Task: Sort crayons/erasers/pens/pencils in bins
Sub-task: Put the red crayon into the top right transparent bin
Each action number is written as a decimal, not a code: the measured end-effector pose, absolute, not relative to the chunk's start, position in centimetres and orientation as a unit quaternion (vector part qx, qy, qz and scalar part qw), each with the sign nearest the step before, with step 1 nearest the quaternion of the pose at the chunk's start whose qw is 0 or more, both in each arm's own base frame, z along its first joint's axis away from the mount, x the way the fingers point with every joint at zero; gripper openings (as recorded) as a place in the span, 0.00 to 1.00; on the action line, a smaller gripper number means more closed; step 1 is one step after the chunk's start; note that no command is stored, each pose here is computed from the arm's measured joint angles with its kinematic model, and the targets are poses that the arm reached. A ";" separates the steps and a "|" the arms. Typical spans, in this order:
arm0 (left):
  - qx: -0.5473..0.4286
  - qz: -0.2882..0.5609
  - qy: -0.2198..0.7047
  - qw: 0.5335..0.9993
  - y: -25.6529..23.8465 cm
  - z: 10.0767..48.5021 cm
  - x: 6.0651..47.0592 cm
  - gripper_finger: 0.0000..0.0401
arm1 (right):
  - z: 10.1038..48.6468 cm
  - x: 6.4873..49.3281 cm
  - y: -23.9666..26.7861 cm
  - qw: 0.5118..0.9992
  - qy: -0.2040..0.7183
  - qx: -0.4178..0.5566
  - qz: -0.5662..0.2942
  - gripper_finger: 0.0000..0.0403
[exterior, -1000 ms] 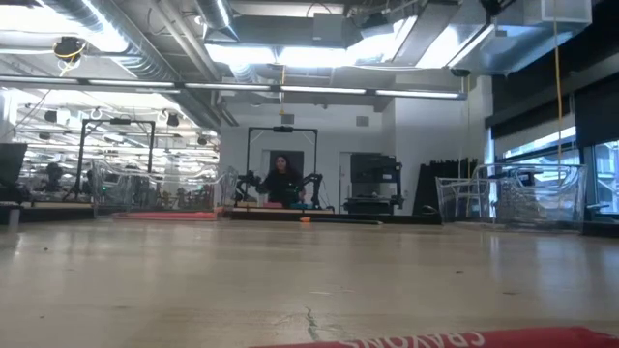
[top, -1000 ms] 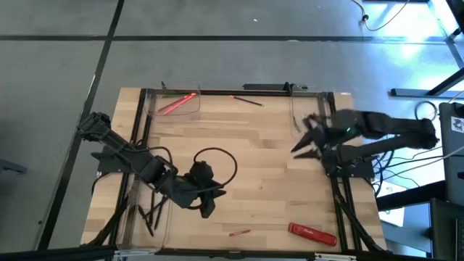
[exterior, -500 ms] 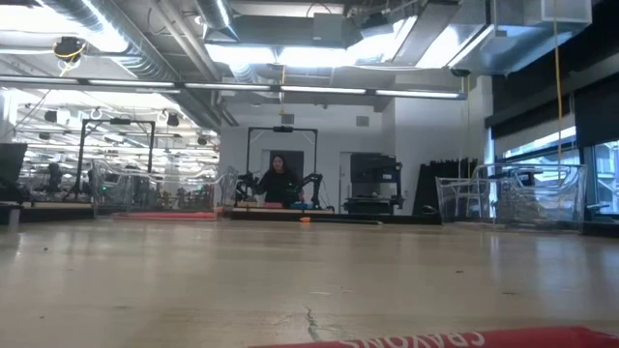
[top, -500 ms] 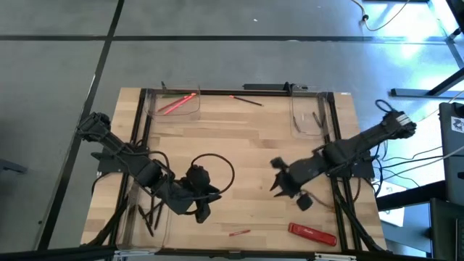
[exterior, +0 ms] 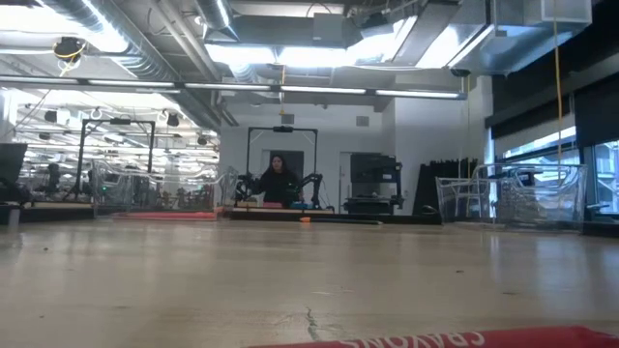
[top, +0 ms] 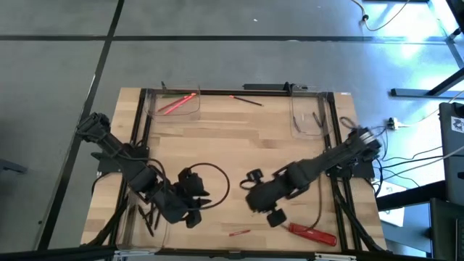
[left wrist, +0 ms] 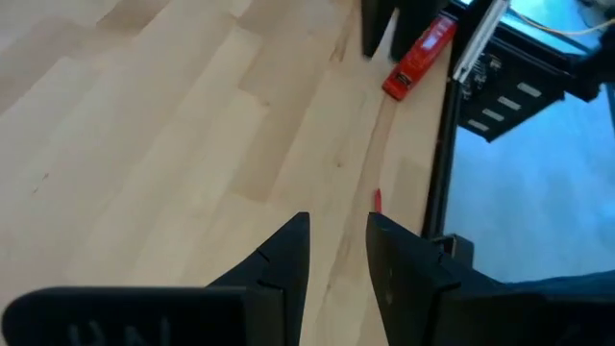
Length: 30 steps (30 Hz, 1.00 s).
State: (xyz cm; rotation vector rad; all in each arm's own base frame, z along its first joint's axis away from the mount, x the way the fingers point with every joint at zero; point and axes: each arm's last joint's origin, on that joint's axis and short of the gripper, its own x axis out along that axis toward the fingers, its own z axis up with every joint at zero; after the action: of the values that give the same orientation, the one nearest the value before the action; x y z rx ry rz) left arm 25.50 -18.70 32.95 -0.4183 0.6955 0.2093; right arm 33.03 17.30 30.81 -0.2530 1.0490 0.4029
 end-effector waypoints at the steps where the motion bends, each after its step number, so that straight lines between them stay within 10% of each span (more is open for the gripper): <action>1: -0.201 0.097 0.339 0.914 -19.0 33.0 25.3 0.24 | 30.4 33.6 17.8 0.833 0.504 -0.123 0.191 0.25; 30: -0.158 0.069 0.307 0.936 -22.5 33.1 22.0 0.24 | 18.5 38.0 26.6 0.794 0.545 -0.128 0.238 0.25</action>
State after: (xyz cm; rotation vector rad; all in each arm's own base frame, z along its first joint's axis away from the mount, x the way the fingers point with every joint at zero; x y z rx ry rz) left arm 22.04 -22.50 33.13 -0.3235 0.6277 0.1418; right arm 37.97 26.56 18.51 -0.2749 1.1712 0.5116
